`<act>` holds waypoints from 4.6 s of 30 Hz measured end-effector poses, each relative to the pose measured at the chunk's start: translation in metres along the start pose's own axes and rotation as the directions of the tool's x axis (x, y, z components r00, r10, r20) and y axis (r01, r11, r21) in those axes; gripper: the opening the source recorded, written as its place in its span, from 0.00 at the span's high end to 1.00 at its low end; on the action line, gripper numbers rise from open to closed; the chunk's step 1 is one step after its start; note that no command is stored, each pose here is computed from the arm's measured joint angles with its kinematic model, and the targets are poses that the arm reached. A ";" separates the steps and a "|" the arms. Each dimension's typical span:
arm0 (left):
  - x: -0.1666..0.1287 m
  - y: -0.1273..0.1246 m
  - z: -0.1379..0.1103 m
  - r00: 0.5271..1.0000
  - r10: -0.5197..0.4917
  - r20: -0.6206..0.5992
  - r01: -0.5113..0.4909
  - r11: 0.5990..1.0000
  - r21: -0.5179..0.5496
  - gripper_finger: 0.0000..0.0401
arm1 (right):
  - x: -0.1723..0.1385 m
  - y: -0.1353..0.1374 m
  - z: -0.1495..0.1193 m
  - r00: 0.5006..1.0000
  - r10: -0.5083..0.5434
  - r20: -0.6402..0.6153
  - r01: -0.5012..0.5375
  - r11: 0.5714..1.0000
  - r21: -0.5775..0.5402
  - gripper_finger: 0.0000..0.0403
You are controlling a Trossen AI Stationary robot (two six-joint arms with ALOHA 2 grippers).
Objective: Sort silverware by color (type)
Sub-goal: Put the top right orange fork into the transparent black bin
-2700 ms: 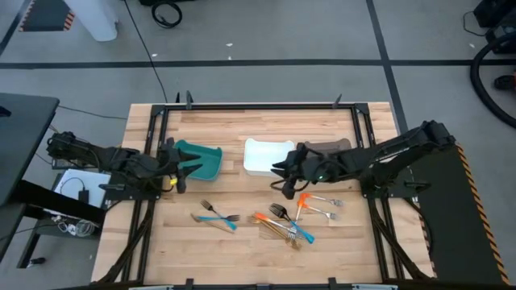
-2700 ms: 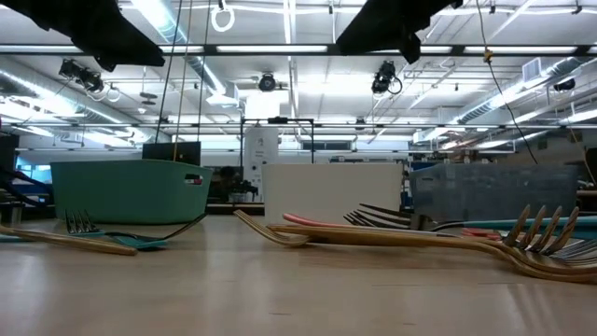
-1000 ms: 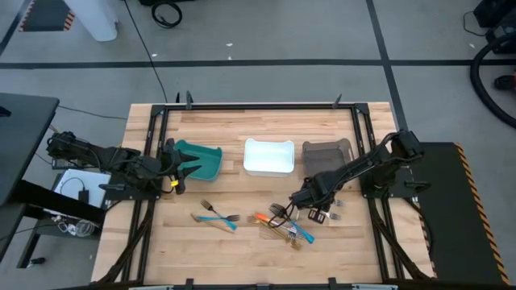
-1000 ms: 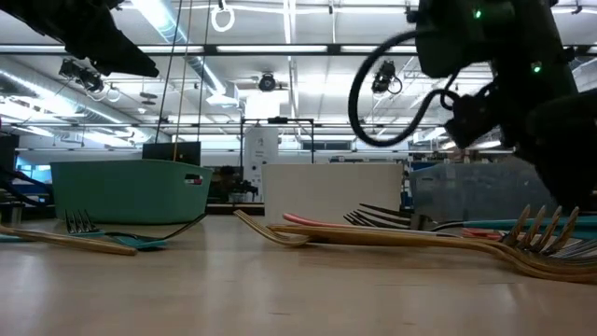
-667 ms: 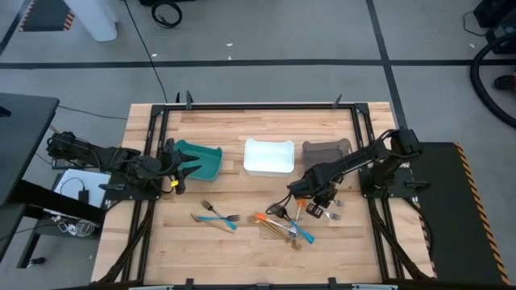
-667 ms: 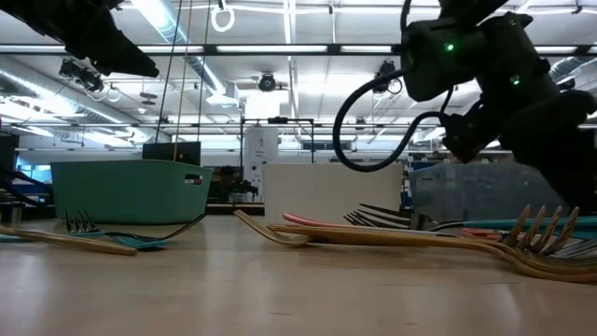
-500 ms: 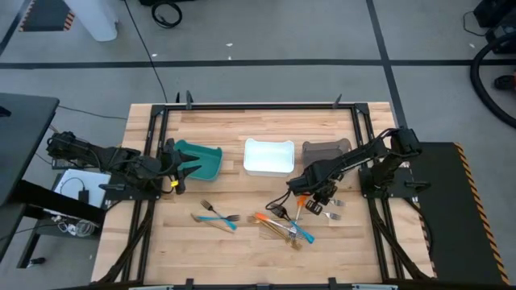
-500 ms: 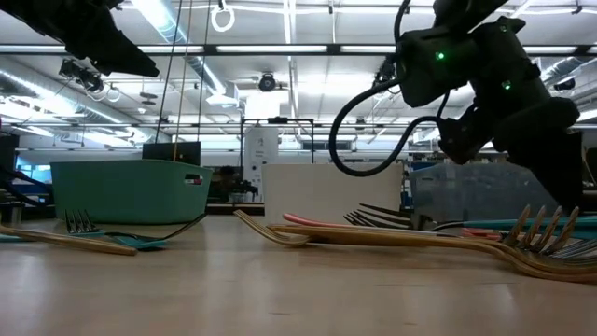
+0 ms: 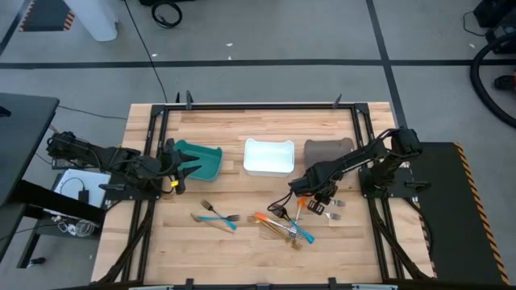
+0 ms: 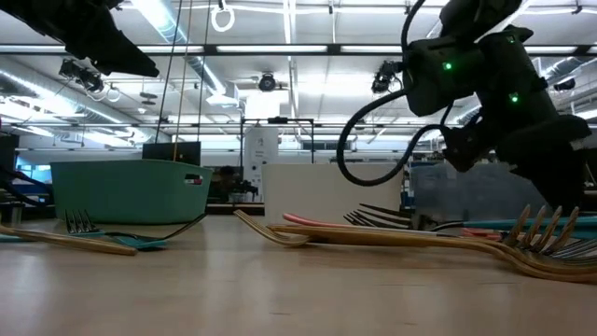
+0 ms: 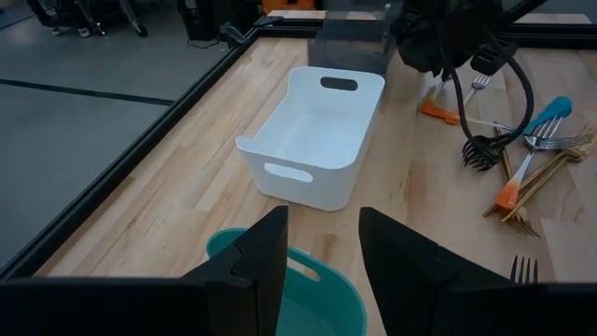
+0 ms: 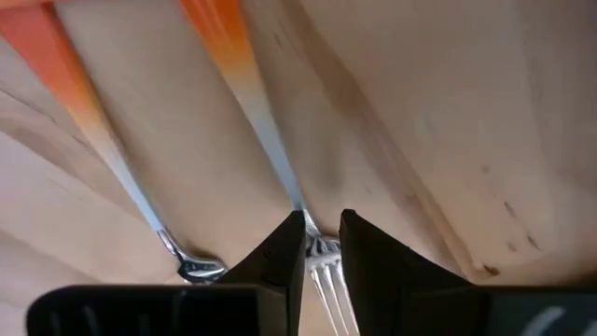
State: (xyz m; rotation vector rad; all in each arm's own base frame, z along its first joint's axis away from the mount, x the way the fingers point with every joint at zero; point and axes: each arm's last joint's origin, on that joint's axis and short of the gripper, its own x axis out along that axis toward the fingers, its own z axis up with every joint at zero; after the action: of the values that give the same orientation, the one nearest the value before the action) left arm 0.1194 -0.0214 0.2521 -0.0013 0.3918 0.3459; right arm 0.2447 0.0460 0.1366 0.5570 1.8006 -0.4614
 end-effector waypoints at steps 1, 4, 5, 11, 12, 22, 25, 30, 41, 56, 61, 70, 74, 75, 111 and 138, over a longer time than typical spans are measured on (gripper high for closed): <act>0.000 0.000 0.000 1.000 0.000 0.000 0.000 1.000 0.000 0.65 | 0.001 0.001 0.000 1.000 0.008 -0.001 -0.008 1.000 -0.008 0.79; 0.000 0.000 0.000 1.000 0.000 0.000 0.000 1.000 0.000 0.65 | 0.002 0.001 0.000 1.000 0.002 0.003 -0.002 1.000 -0.006 0.74; 0.000 0.000 0.000 1.000 0.000 0.000 0.000 1.000 0.000 0.65 | 0.002 0.001 0.000 1.000 0.002 0.005 -0.002 1.000 0.000 0.72; 0.000 0.000 0.000 1.000 0.000 0.000 0.000 1.000 0.001 0.65 | 0.002 -0.001 -0.002 0.999 -0.017 -0.027 0.018 1.000 0.019 0.63; 0.000 0.000 0.000 1.000 0.000 0.000 0.000 1.000 0.002 0.65 | 0.002 -0.001 -0.002 0.999 -0.018 -0.027 0.018 1.000 0.019 0.62; 0.000 0.000 0.000 1.000 0.000 0.000 0.000 1.000 0.004 0.65 | -0.005 0.007 -0.007 0.996 -0.086 0.029 0.089 0.988 -0.124 0.64; 0.000 0.000 0.000 1.000 0.000 0.000 0.000 1.000 0.003 0.65 | -0.005 0.007 -0.012 0.989 -0.140 0.039 0.145 0.970 -0.197 0.64; 0.000 0.000 0.000 1.000 0.000 0.000 0.000 1.000 0.001 0.65 | -0.005 0.008 -0.017 0.984 -0.171 0.040 0.175 0.964 -0.198 0.64; 0.000 0.000 0.000 1.000 0.000 0.000 0.000 1.000 0.001 0.65 | 0.000 0.026 -0.025 0.976 -0.150 0.158 0.177 0.968 -0.178 0.64; 0.000 0.000 0.000 1.000 0.000 0.000 0.000 1.000 0.003 0.65 | 0.018 0.015 -0.023 0.988 -0.098 0.119 0.121 0.971 -0.208 0.76; 0.000 0.000 0.000 1.000 0.000 -0.001 0.000 1.000 0.004 0.65 | 0.018 0.015 -0.021 0.991 -0.079 0.111 0.104 0.967 -0.235 0.89; 0.000 0.000 0.000 1.000 0.000 0.000 0.000 0.999 0.035 0.65 | 0.014 0.016 -0.022 0.990 -0.106 0.094 0.124 0.968 -0.216 0.97; 0.000 0.000 0.000 1.000 0.000 -0.001 0.000 0.999 0.035 0.65 | 0.005 0.014 -0.025 0.982 -0.180 0.065 0.190 0.960 -0.206 0.97; 0.000 0.000 0.000 1.000 0.000 -0.001 0.000 0.999 0.035 0.65 | 0.003 0.016 -0.024 0.983 -0.168 0.070 0.179 0.962 -0.206 0.97; 0.000 0.000 0.001 1.000 -0.002 0.007 0.002 1.000 0.028 0.65 | -0.089 -0.053 -0.041 0.759 -0.500 0.416 0.554 0.833 -0.009 0.97; 0.000 0.000 0.000 1.000 0.000 0.000 0.000 0.999 0.036 0.65 | -0.044 -0.089 -0.001 0.872 -0.294 0.392 0.394 0.895 -0.207 0.97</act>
State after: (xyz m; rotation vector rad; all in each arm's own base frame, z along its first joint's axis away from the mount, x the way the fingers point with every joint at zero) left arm 0.1193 -0.0214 0.2520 0.0334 0.3979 0.3385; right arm 0.2028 -0.0318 0.1816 -0.0581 1.5799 -0.5020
